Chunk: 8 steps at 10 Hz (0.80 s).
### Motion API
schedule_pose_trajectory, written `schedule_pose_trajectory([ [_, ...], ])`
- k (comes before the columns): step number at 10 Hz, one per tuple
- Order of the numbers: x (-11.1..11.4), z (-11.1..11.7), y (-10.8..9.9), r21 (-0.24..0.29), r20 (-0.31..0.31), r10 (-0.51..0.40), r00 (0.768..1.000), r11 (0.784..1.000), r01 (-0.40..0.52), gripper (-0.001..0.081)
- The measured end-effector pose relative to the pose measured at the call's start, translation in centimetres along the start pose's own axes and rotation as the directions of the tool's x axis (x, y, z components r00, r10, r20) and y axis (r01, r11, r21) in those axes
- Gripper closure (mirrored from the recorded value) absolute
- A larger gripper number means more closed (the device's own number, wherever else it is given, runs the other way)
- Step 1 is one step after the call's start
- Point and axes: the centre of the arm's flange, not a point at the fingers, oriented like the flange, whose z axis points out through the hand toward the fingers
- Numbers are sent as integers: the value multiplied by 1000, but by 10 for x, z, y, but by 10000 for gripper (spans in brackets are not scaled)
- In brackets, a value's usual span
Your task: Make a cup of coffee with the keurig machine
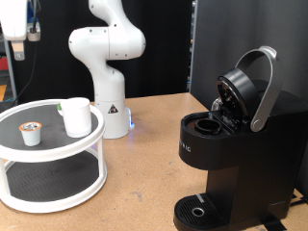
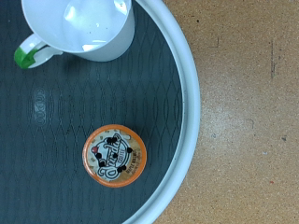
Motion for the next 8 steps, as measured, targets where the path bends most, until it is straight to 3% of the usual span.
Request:
schedule_pose_trajectory([
  [4, -12, 4, 4, -1, 3, -37, 999, 999, 37, 0],
  [8, -10, 11, 2, 6, 4, -78, 997, 997, 78, 0],
])
